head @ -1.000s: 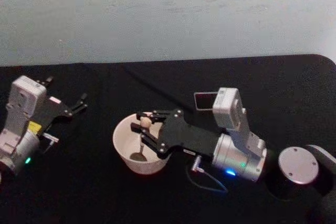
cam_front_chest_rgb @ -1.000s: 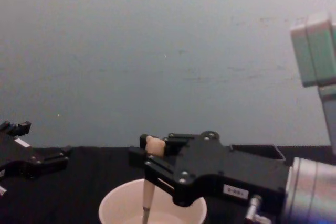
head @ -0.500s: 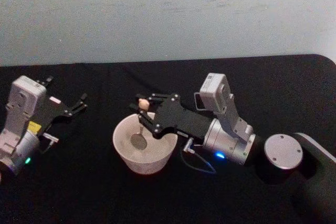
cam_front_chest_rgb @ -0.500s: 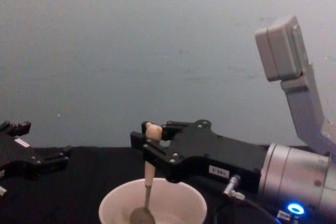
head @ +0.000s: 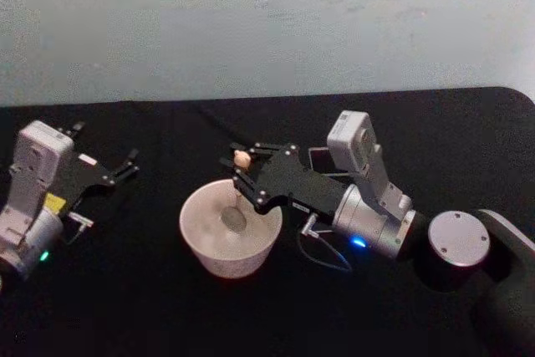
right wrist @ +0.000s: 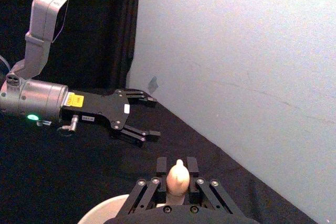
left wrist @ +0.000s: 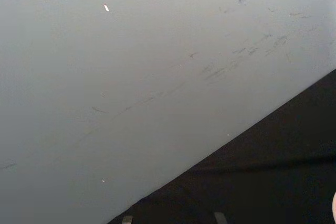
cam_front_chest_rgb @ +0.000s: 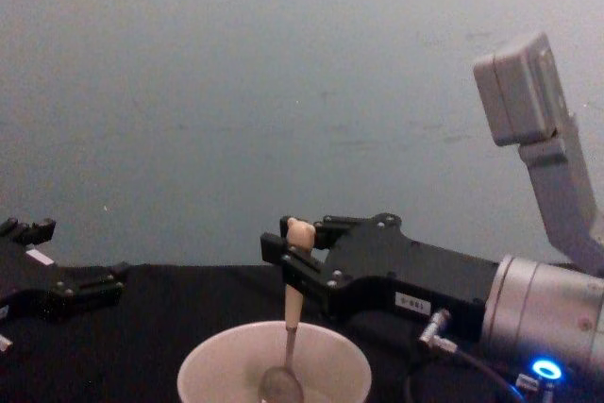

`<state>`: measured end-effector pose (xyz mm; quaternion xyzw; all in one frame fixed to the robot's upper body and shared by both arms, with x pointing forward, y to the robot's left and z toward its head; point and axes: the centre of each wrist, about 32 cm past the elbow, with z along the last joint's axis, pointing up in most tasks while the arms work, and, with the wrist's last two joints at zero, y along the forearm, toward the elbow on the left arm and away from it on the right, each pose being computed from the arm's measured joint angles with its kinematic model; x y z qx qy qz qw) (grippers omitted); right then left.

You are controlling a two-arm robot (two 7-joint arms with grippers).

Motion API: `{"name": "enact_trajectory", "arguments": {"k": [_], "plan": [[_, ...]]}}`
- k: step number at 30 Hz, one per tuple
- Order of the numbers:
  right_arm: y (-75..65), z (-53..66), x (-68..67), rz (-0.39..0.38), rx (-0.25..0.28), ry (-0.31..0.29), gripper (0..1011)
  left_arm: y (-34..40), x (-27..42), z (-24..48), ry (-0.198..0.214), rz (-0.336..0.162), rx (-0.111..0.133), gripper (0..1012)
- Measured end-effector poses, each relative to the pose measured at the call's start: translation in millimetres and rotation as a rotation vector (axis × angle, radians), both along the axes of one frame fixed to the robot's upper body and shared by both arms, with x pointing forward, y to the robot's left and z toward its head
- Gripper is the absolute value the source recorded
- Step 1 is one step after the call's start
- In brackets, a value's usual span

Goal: Pick up the stirring spoon with one hand, stir inside the cup, then place it back in its original position.

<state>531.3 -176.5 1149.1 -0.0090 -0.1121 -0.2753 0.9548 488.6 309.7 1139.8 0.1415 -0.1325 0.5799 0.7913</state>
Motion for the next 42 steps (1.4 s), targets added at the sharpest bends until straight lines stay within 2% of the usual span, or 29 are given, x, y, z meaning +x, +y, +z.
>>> {"name": "enact_trajectory", "arguments": {"k": [19,26,34,37,42], "plan": [[0.3,-0.9,-1.8,0.002,0.002,0.006,215,0.0,0.0,0.0,0.0,0.0,0.0,1001],[-1.6,2.9,-3.6,-0.003,0.018,-0.001,214,0.0,0.0,0.0,0.0,0.0,0.0,1001],[-7.7,19.9,-5.9,-0.024,0.056,-0.035,215,0.0,0.0,0.0,0.0,0.0,0.0,1001],[-11.6,36.4,-7.4,-0.04,0.083,-0.066,215,0.0,0.0,0.0,0.0,0.0,0.0,1001],[-19.6,56.6,-9.7,-0.071,0.114,-0.101,215,0.0,0.0,0.0,0.0,0.0,0.0,1001]]}}
